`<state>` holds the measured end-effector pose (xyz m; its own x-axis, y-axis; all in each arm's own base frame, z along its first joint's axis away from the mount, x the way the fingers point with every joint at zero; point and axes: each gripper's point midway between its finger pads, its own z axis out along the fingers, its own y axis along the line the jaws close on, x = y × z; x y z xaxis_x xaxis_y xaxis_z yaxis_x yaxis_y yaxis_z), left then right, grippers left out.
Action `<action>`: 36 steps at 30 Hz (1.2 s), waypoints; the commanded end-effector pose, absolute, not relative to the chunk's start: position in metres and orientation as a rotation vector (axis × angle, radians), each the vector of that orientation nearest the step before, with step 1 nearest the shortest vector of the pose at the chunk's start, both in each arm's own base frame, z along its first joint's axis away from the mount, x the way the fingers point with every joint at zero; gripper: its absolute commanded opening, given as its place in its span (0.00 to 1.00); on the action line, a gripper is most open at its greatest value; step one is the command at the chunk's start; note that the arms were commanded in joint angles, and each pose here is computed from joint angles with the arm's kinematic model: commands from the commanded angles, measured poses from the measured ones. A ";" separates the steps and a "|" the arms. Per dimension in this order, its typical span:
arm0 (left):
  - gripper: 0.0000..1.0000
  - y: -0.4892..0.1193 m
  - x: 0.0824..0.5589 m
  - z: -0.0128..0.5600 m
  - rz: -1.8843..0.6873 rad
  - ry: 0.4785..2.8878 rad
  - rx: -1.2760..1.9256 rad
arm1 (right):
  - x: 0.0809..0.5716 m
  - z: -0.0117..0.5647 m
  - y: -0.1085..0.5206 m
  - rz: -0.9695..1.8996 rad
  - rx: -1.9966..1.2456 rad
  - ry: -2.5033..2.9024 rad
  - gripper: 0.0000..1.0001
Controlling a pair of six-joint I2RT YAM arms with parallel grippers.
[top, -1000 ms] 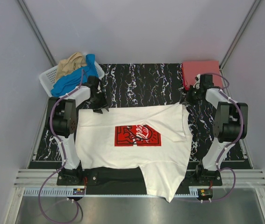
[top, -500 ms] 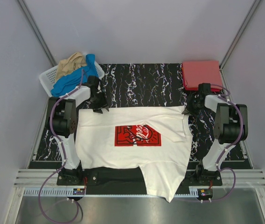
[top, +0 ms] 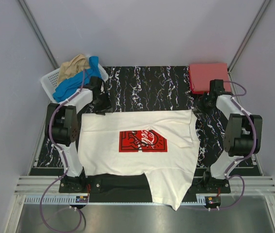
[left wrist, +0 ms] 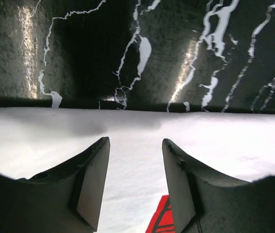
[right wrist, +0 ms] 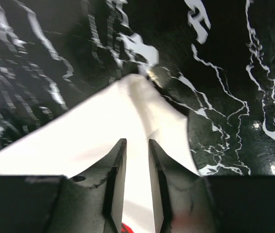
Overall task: Fold and stack the t-shirts
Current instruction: Fold the tshirt
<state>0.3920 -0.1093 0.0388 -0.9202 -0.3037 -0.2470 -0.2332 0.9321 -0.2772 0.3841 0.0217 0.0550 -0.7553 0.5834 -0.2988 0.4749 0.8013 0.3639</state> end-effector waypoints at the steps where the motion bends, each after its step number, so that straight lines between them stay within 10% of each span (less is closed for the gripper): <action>1: 0.53 -0.125 0.413 0.100 -0.398 2.641 -0.303 | 0.400 0.105 0.018 0.378 0.818 2.464 0.30; 9: 0.53 -0.173 0.403 0.096 -0.471 2.673 -0.185 | 0.412 0.084 0.042 0.474 0.818 2.471 0.12; 36: 0.53 -0.151 0.439 0.013 -0.053 2.783 -0.267 | 0.512 0.016 0.056 0.374 0.763 2.501 0.07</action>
